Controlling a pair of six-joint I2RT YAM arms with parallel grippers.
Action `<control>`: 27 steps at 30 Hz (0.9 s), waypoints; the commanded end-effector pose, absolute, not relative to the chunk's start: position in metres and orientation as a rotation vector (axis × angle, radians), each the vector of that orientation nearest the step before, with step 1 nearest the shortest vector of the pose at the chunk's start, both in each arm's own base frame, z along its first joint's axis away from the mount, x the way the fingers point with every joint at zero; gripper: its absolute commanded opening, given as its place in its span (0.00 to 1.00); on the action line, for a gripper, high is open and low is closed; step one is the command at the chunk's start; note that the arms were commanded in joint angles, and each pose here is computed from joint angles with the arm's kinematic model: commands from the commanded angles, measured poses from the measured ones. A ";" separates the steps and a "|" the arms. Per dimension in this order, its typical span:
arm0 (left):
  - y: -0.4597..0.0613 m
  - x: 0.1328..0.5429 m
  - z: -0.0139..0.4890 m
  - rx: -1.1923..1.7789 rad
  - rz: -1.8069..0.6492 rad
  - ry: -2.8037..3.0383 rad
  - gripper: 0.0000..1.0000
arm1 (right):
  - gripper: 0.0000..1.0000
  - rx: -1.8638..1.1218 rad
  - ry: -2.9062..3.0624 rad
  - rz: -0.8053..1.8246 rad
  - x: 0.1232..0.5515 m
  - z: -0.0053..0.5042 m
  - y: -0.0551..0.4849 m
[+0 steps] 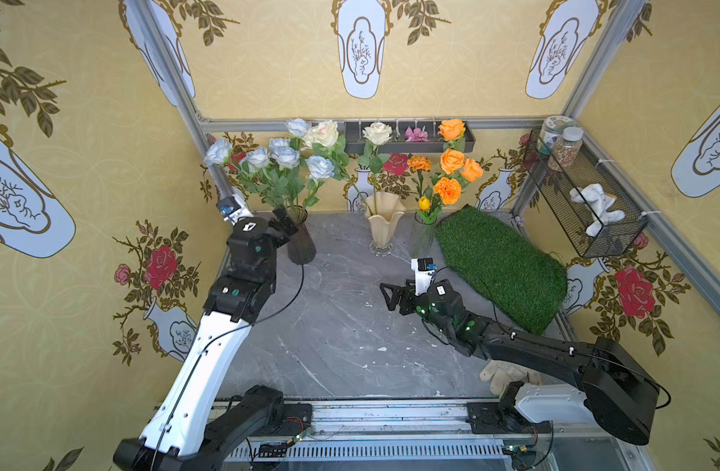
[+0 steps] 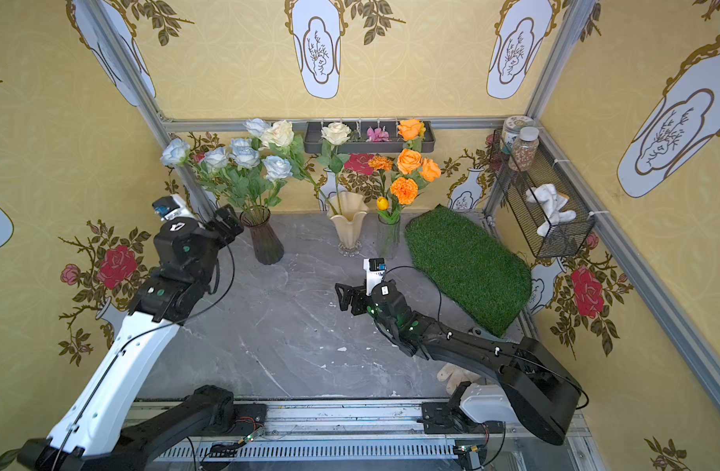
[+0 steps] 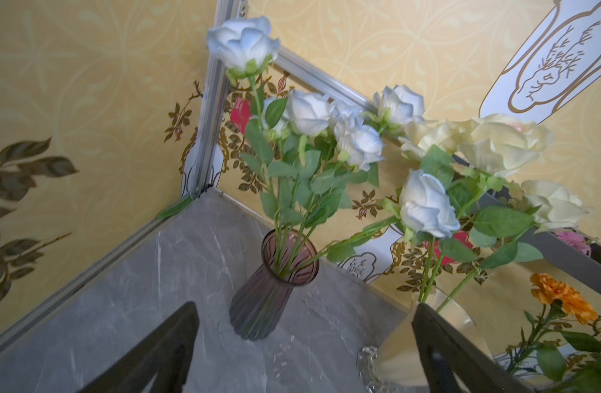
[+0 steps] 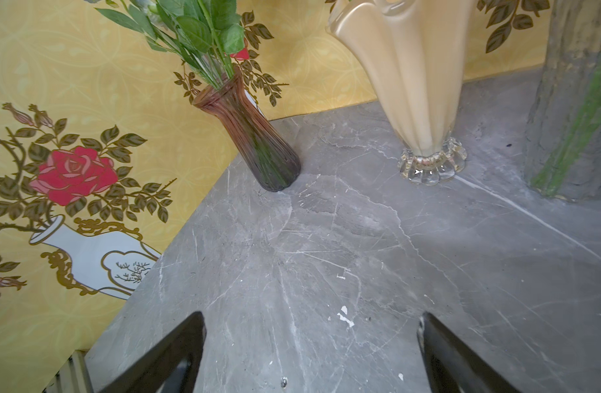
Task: Arrange the flowers in different vases according to their colors
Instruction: Insert the flower into the vase, then reset both arms
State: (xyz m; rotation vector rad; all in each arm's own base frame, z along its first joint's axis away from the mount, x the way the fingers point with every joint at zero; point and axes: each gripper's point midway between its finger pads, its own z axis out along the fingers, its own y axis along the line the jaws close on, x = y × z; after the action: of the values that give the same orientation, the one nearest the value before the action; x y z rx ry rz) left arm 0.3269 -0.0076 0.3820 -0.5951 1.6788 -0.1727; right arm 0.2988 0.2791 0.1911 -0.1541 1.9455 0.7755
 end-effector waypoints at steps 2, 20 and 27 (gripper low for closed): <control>0.009 0.277 0.332 -0.689 -0.169 1.742 1.00 | 0.97 -0.062 1.988 0.648 0.308 0.184 0.260; 0.044 0.270 0.208 -0.590 0.171 1.777 1.00 | 0.97 0.455 1.742 -0.060 0.342 0.223 0.055; 0.051 0.298 0.184 -0.533 0.255 1.749 1.00 | 0.97 0.300 1.752 -0.434 0.348 0.180 0.024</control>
State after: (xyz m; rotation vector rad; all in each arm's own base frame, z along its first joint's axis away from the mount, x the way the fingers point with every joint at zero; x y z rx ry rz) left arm 0.2810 0.0516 0.1644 -0.5794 1.8650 0.2575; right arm 0.3482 0.0385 0.1739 0.3600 1.8355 -0.2798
